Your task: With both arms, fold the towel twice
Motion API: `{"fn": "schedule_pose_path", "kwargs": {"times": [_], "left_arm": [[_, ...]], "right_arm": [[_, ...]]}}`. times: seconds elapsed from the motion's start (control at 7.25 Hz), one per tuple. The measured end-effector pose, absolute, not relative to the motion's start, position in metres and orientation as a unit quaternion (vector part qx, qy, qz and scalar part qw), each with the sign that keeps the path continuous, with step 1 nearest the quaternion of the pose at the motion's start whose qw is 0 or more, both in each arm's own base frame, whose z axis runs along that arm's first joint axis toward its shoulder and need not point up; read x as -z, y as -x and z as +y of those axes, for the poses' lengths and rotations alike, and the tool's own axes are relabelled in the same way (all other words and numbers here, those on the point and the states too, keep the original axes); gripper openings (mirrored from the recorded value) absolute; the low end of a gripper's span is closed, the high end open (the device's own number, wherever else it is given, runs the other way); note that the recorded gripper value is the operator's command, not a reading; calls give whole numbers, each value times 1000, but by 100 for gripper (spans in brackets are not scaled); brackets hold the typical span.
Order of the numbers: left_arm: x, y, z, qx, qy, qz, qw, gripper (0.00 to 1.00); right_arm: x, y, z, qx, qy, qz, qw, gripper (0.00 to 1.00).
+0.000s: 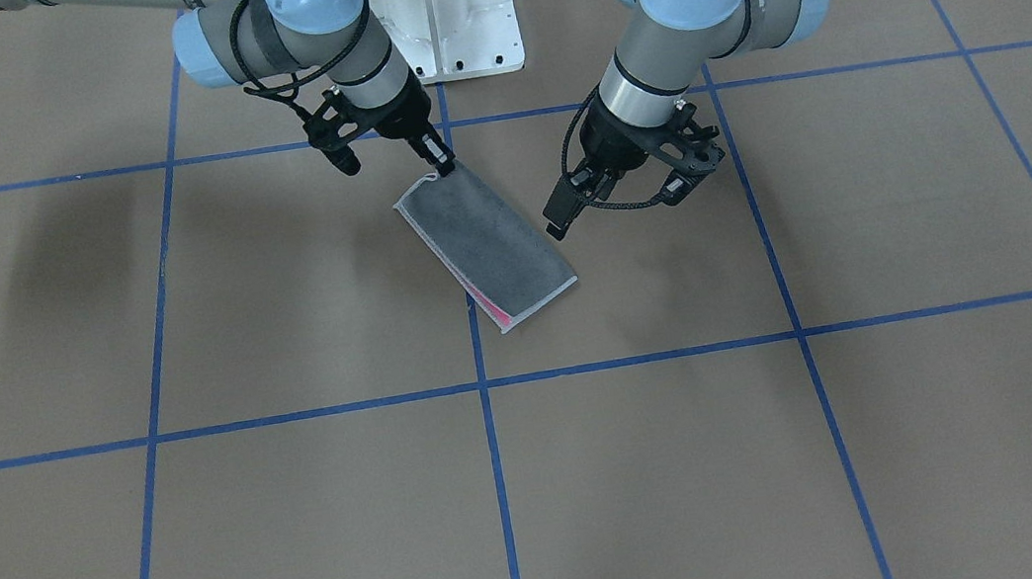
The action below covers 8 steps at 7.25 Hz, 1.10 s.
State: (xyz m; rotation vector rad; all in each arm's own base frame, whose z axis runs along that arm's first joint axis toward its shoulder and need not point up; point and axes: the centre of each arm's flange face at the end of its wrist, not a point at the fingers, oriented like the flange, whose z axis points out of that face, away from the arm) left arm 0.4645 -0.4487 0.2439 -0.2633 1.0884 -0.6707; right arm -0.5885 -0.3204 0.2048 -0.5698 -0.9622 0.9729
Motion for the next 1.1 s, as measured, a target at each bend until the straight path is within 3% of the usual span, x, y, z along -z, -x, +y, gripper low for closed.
{"fn": "schedule_pose_path", "kwargs": {"times": [0.55,0.69,0.83,0.97,1.1], "left_arm": [[-245,-466,-448,313,124,505,795,100],[-245,-466,-447,313,124,505,795,100],[-245,-466,-447,313,125,504,795,100],[-246,-466,-447,313,125,504,795,100],[-247,-467,-447,314,125,503,795,100]], "right_arm": [[-177,628,-313,-434,260,-433,746,0],[-175,631,-313,-433,259,-433,747,7],[-175,632,-313,-432,258,-433,748,27],[-176,632,-313,-432,258,-432,748,99],[-177,632,-313,-432,258,-432,749,100]]}}
